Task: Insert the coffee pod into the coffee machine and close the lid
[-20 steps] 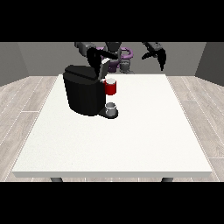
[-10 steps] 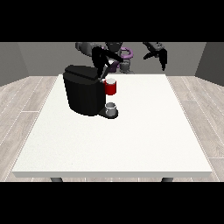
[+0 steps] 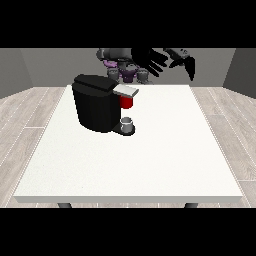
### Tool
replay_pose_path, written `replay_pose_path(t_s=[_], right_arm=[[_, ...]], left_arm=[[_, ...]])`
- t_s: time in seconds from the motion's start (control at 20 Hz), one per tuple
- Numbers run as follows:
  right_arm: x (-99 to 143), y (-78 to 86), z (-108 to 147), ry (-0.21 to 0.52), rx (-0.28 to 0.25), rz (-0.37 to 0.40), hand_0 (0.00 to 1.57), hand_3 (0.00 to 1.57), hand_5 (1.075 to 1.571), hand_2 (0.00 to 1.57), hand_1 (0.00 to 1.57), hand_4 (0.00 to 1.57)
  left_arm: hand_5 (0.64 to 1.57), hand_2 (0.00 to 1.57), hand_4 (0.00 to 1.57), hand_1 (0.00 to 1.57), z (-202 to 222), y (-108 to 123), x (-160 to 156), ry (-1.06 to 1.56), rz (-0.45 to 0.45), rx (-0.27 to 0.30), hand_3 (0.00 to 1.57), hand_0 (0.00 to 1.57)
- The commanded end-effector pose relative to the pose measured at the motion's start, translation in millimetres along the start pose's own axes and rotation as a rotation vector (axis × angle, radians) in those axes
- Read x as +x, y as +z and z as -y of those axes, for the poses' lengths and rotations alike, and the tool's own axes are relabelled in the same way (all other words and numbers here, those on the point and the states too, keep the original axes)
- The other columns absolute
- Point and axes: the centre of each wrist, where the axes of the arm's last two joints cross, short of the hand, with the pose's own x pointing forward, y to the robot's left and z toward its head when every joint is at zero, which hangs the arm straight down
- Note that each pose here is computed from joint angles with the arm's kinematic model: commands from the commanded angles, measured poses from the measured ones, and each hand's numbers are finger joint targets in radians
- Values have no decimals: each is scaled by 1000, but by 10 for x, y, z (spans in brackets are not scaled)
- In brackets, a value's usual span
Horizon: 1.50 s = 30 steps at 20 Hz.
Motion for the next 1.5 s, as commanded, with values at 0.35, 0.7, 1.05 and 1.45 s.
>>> replay_pose_path(t_s=[0.35, 0.7, 1.05, 1.45], right_arm=[[560, -309, 19, 21, -7, 185, 0, 0, 1571, 0, 0, 0], [404, -395, -91, -5, 46, 210, 0, 0, 1571, 0, 0, 133], [557, -374, -473, -59, 144, 260, 0, 0, 1571, 0, 0, 0], [-191, 142, -1329, -188, 312, 288, 0, 0, 1571, 0, 0, 263]], left_arm=[[1571, 0, 362, 0, -94, -127, 265, -7, 101, -58, 0, 0], [1571, 0, 312, 0, -76, -124, 312, -3, 106, -17, 0, 0], [1571, 0, 347, 0, -250, -39, 122, 35, 49, 27, 0, 0], [1571, 0, 266, 0, -340, 391, -291, 61, -85, 120, 0, 0]])
